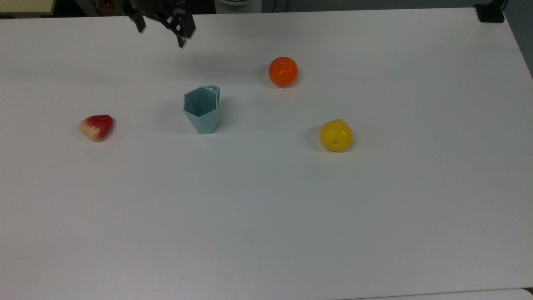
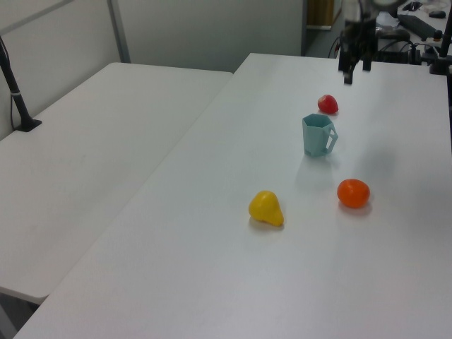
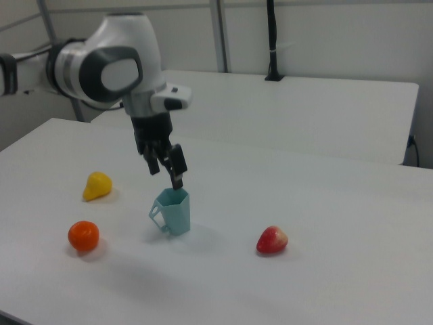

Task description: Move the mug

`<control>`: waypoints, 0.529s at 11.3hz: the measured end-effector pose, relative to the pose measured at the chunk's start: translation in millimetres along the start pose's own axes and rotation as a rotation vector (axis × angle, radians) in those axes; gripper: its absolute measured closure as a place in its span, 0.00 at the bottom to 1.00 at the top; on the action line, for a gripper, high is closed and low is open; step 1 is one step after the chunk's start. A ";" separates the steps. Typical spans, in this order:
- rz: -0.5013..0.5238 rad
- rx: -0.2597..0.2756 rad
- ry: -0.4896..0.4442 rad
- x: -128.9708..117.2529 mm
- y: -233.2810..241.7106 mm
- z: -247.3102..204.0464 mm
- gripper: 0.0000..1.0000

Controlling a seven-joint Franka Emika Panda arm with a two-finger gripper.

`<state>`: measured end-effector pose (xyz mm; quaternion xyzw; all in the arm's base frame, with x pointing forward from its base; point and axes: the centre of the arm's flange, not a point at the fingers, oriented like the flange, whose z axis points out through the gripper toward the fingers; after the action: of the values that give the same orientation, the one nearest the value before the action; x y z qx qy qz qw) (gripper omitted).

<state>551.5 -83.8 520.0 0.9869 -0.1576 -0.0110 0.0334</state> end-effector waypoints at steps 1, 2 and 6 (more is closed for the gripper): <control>0.010 0.002 0.020 -0.8 17.2 -28.0 0.00; -0.006 0.015 0.021 -2.0 34.9 -49.7 0.00; -0.074 0.057 -0.015 -3.6 53.5 -63.7 0.00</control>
<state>533.5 -129.4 587.3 0.9924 -0.1218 -0.0153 0.0036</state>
